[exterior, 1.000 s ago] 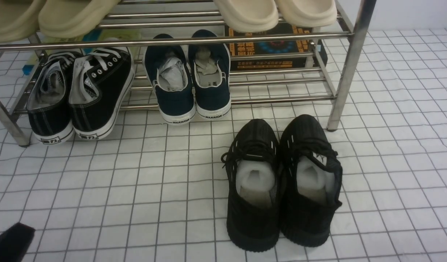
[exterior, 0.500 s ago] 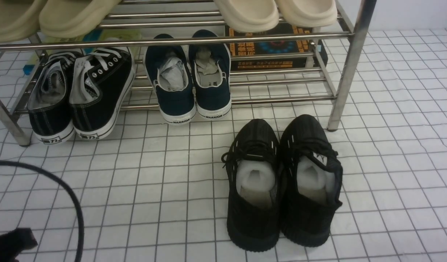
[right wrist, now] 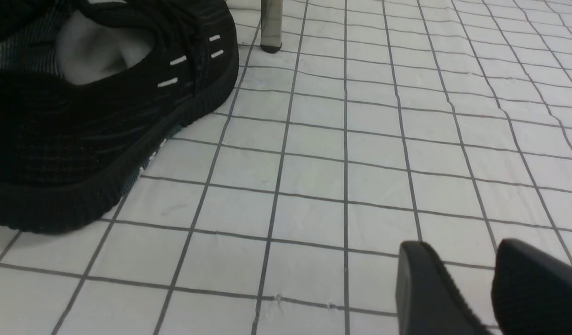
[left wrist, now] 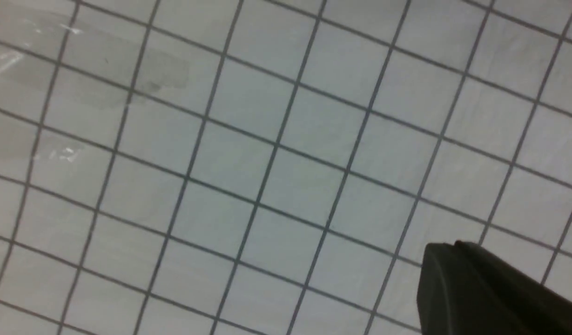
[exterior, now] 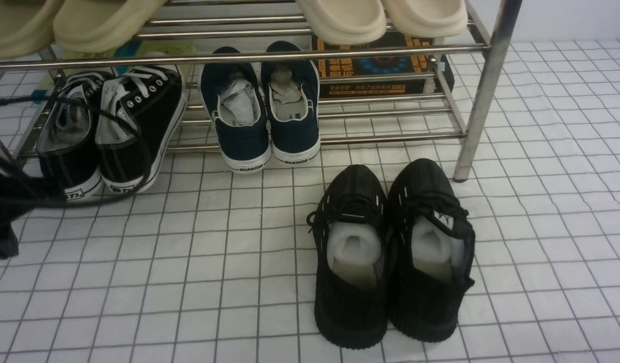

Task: Take the shoes off the shelf with your hand from the white checkered tablecloth.
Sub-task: 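Grasp the leftmost shoe on the bottom shelf of the shoe rack with the left gripper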

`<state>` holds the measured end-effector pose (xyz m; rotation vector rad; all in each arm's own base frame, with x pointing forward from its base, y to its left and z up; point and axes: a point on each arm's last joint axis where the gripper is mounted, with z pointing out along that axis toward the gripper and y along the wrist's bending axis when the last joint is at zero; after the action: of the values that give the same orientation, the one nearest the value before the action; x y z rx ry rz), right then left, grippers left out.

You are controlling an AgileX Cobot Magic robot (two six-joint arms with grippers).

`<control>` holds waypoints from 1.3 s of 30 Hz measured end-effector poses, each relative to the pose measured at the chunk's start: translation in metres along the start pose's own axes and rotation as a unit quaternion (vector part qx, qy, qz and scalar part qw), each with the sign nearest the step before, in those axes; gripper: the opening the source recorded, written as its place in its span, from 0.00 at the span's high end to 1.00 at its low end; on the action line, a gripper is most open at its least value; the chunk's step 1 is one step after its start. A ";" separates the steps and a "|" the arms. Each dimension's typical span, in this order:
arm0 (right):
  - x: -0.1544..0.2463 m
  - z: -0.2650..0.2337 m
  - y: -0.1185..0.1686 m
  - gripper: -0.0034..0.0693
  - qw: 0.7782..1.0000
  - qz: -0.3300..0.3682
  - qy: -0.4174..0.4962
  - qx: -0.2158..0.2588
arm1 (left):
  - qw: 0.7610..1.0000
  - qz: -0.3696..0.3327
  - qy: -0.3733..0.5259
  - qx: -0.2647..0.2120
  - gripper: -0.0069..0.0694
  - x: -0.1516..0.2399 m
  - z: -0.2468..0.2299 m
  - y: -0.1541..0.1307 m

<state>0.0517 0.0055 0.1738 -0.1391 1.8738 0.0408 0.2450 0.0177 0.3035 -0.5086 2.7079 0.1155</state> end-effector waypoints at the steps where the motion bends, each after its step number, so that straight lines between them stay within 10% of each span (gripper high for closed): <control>1: 0.000 0.000 0.000 0.62 1.000 0.000 0.000 0.000 | 1.000 -0.008 0.000 0.000 0.90 -0.008 0.000 0.003; 14: 0.000 0.000 0.000 0.62 1.000 0.000 0.000 0.001 | 0.972 -0.161 -0.083 0.152 0.83 -0.077 0.023 0.021; 29: 0.000 0.000 0.000 0.62 1.000 0.000 0.000 0.001 | 0.965 -0.195 -0.101 0.146 0.28 -0.104 0.104 0.017; 33: 0.000 0.000 0.000 0.62 1.000 0.000 0.000 0.001 | 0.962 -0.212 -0.088 0.149 0.33 -0.104 0.121 0.015; 39: 0.000 0.000 0.000 0.62 1.000 0.000 0.000 0.001 | 0.970 -0.181 -0.066 0.145 0.78 -0.101 0.130 0.015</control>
<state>0.0517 0.0054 0.1738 -0.1372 1.8739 0.0394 0.3724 0.0851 0.2218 -0.8560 2.3993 -0.3282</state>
